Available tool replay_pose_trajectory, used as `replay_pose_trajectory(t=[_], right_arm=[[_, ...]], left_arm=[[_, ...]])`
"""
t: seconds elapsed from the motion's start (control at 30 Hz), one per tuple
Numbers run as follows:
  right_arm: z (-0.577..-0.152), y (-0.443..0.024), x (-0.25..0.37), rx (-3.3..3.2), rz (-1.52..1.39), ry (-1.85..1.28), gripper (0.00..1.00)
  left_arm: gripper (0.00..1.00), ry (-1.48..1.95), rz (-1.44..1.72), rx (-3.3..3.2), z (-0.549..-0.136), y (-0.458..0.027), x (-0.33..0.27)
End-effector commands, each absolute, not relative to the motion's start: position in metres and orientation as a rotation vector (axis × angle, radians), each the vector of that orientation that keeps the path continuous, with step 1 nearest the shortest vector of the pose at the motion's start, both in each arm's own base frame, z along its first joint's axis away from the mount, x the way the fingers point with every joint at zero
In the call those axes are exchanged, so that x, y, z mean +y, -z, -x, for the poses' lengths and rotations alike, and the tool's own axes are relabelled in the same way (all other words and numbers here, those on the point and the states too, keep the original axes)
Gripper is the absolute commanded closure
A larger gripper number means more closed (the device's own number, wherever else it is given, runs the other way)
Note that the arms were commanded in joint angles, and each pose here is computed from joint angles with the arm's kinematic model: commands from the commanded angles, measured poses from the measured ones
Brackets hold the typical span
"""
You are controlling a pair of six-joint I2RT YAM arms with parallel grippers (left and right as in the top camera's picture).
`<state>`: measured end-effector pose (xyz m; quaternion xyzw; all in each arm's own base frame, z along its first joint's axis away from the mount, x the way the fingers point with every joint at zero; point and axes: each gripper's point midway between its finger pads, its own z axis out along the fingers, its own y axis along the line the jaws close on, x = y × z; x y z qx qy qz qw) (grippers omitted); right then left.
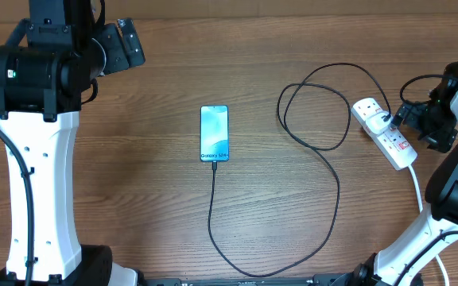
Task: Plug charger to phone and switch on socket
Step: 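Press the power strip switch down with the right gripper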
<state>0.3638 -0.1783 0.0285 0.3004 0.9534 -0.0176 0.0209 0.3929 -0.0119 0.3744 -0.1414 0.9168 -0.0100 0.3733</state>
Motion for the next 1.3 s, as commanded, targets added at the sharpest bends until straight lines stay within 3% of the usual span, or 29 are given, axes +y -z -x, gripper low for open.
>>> replay_pose_trajectory(t=[0.0,0.83,1.07,1.27], right_arm=[[-0.362,-0.025,-0.168,2.993,-0.889,0.003,0.0],[-0.361,-0.031,-0.163,3.004,-0.9,-0.034,0.0],[-0.363,-0.087,-0.163,2.914,-0.906,-0.023,0.0],[-0.357,-0.177,-0.139,2.714,-0.831,-0.14,0.0]], left_arm=[[0.0,0.022,0.39,2.341,-0.392,-0.375,-0.01],[0.0,0.022,0.39,2.341,-0.392,-0.375,-0.01],[0.0,0.022,0.39,2.341,-0.392,-0.375,-0.01],[0.0,0.022,0.39,2.341,-0.392,-0.375,-0.01]])
